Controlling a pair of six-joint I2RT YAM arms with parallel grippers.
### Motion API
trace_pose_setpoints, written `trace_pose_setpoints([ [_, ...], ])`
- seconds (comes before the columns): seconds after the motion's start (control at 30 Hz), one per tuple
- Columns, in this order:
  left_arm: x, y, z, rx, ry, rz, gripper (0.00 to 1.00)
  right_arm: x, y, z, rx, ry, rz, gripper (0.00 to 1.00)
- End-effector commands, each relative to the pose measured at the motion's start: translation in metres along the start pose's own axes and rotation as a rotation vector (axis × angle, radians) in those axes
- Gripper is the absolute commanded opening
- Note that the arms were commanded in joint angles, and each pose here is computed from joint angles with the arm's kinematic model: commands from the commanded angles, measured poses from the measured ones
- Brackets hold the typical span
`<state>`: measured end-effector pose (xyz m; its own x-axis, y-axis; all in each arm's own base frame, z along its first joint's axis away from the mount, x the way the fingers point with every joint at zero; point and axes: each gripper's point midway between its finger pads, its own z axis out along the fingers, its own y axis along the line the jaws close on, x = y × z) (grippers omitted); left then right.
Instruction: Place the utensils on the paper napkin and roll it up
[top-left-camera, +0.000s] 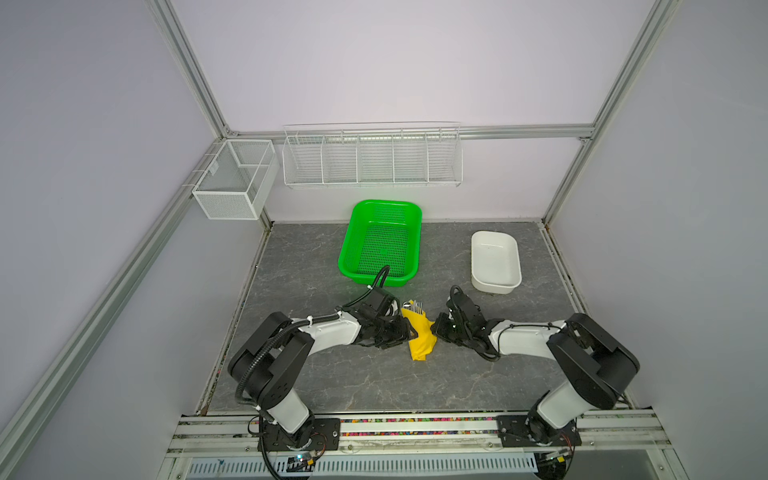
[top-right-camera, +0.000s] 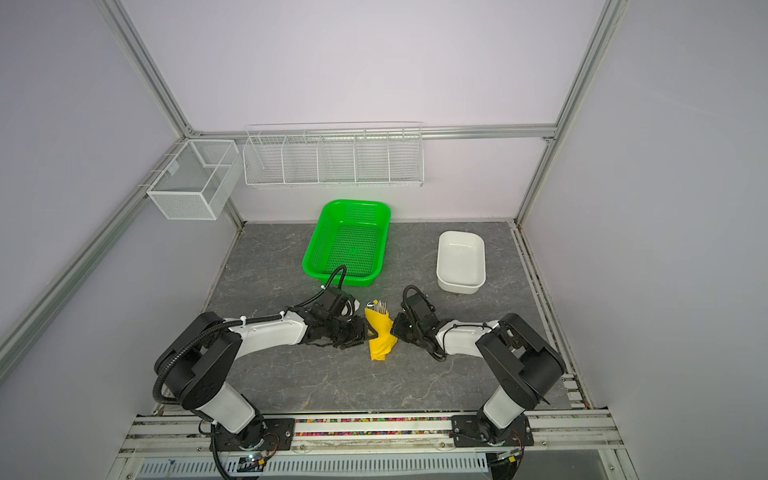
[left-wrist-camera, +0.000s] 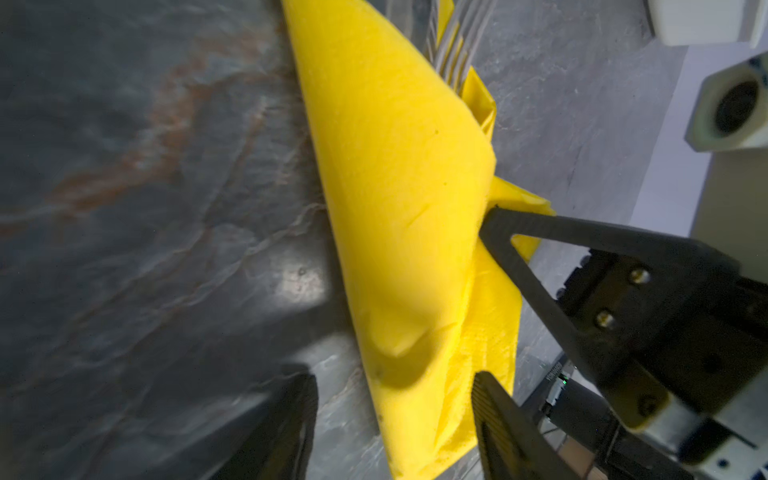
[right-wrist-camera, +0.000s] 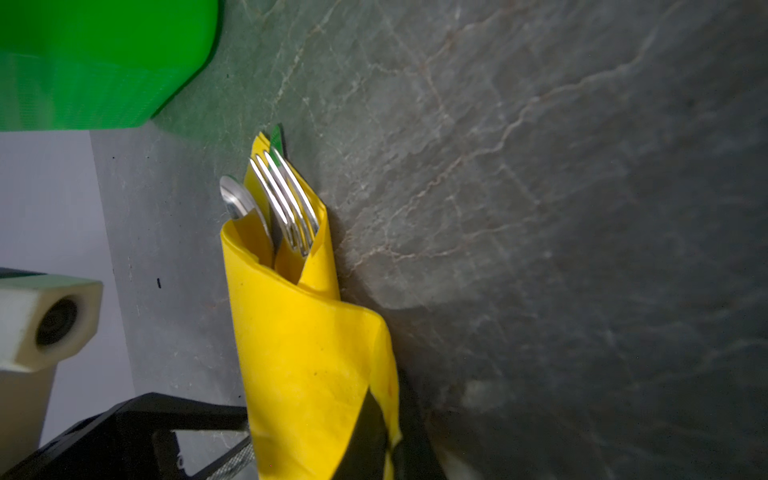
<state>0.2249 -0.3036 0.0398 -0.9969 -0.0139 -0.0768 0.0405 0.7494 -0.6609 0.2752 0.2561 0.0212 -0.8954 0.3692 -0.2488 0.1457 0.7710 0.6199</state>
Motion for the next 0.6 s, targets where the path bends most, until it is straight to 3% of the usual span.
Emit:
trace_pose_setpoints([
  [0.0, -0.003, 0.001, 0.005, -0.018, 0.008, -0.007, 0.57, 0.001, -0.013, 0.002, 0.025, -0.004, 0.004, 0.08],
  [0.57, -0.001, 0.023, 0.030, -0.114, 0.037, -0.027, 0.35, 0.000, -0.010, 0.001, 0.013, -0.001, 0.003, 0.12],
])
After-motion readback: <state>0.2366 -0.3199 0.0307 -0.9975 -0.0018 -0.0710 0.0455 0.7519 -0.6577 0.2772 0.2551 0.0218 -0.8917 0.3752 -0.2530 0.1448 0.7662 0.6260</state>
